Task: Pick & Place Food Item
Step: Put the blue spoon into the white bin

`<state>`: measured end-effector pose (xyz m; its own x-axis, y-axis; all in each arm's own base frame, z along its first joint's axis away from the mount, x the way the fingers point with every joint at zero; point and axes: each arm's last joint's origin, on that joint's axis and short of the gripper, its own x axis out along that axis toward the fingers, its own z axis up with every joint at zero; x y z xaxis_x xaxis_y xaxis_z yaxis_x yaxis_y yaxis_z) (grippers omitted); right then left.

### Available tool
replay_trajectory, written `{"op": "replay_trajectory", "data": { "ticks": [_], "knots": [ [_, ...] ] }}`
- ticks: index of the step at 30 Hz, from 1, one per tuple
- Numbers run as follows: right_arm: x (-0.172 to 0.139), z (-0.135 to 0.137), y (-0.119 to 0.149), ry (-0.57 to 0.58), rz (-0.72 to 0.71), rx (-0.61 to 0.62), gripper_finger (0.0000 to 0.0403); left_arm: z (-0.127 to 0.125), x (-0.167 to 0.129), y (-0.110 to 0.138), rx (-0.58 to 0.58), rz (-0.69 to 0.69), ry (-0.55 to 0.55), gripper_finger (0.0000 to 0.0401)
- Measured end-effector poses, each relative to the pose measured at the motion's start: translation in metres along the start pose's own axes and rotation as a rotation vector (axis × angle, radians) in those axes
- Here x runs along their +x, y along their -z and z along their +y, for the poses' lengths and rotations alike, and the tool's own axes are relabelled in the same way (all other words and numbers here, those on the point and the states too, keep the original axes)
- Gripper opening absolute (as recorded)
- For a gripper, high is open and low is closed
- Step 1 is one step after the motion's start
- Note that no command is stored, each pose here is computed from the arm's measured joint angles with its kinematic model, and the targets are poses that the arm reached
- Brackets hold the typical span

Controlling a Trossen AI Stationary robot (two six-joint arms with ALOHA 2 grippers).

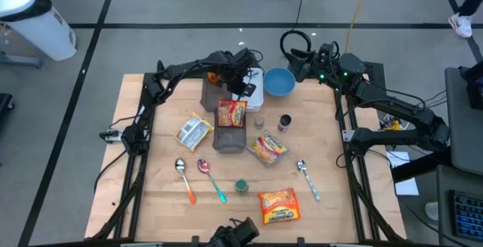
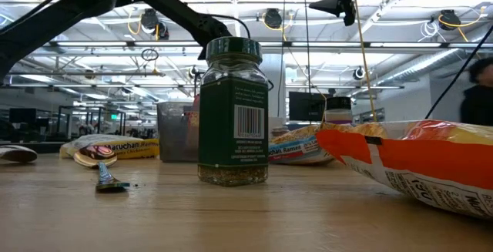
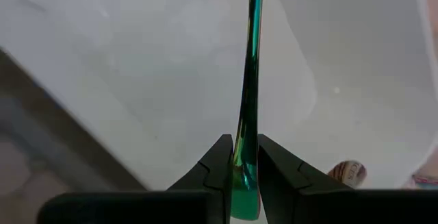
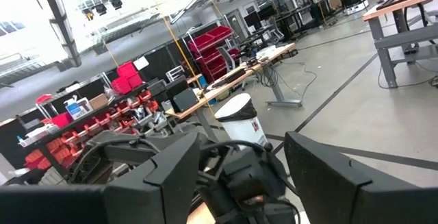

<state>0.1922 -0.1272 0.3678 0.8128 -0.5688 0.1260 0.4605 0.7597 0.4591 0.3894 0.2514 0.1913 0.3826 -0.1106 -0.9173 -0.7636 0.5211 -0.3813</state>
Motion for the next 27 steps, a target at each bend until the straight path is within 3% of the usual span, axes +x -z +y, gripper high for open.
{"op": "replay_trajectory", "data": {
  "ticks": [27],
  "knots": [
    [0.0001, -0.0025, 0.0017, 0.038, 0.011, -0.013, 0.0208, -0.0004, 0.0059, -0.0033, 0.015, -0.020, 0.013, 0.0051]
  ]
}}
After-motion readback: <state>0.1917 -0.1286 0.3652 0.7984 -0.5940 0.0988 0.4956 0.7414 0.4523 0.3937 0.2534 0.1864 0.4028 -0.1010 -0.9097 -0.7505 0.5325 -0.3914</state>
